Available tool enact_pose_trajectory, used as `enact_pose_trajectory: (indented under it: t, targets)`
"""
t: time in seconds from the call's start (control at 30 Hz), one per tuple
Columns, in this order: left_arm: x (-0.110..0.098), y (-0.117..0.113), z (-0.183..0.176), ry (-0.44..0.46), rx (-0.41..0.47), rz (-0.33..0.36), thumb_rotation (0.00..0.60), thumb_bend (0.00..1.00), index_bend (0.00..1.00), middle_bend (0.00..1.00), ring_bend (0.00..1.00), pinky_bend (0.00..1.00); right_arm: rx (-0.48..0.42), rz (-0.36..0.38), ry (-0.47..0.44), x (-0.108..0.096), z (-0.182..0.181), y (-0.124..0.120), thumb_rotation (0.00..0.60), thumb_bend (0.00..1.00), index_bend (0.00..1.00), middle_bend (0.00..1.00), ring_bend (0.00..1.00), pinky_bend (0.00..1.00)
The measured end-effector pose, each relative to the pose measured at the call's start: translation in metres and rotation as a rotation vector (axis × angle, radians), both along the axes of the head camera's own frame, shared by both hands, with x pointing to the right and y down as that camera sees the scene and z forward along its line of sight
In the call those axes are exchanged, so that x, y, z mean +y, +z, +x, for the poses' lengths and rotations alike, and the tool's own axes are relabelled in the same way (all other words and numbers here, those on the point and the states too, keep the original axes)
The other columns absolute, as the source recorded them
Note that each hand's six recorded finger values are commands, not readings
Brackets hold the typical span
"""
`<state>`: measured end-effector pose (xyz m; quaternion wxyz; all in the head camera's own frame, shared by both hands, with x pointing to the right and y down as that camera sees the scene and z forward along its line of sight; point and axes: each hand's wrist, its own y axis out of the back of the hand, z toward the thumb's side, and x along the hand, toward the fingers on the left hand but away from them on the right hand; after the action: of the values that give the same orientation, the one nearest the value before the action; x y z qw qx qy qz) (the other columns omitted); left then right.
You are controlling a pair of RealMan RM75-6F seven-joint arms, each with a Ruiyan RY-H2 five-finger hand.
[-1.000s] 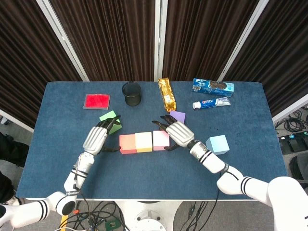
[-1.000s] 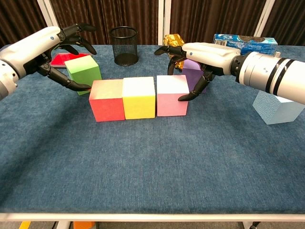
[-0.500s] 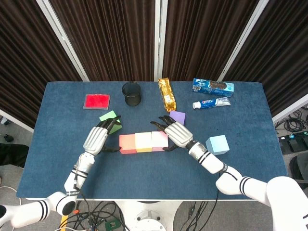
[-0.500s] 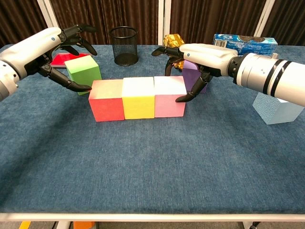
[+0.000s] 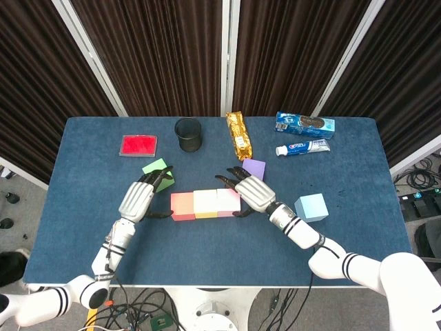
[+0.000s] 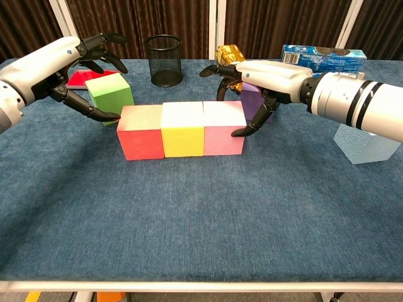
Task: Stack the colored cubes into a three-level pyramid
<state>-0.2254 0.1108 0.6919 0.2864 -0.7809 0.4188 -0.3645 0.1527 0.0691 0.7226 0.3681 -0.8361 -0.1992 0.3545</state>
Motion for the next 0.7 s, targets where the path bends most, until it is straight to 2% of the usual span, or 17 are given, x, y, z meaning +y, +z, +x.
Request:
enact_pose_trajectory:
  t: [0.17, 0.43, 0.57, 0.7]
  targets:
    - [0.0, -0.002, 0.001, -0.001, 0.005, 0.006, 0.6, 0.07, 0.08, 0.26, 0.12, 0.21, -0.009, -0.008, -0.001, -0.001, 0.001, -0.002, 0.6, 0.0, 0.0, 0.11, 0.0, 0.0]
    - [-0.002, -0.012, 0.001, 0.0, 0.014, 0.031, 0.6, 0.07, 0.08, 0.26, 0.12, 0.21, -0.031, 0.006, -0.004, -0.005, 0.006, -0.016, 0.6, 0.0, 0.0, 0.1, 0.0, 0.0]
    - [-0.006, -0.026, -0.006, -0.01, 0.01, 0.068, 0.6, 0.07, 0.08, 0.26, 0.12, 0.21, -0.054, 0.037, 0.025, -0.013, 0.018, -0.034, 0.6, 0.0, 0.0, 0.1, 0.0, 0.0]
    - [-0.015, -0.039, -0.022, -0.049, -0.011, 0.097, 0.6, 0.07, 0.08, 0.26, 0.12, 0.21, -0.068, 0.092, 0.098, -0.025, 0.044, -0.061, 0.6, 0.0, 0.0, 0.1, 0.0, 0.0]
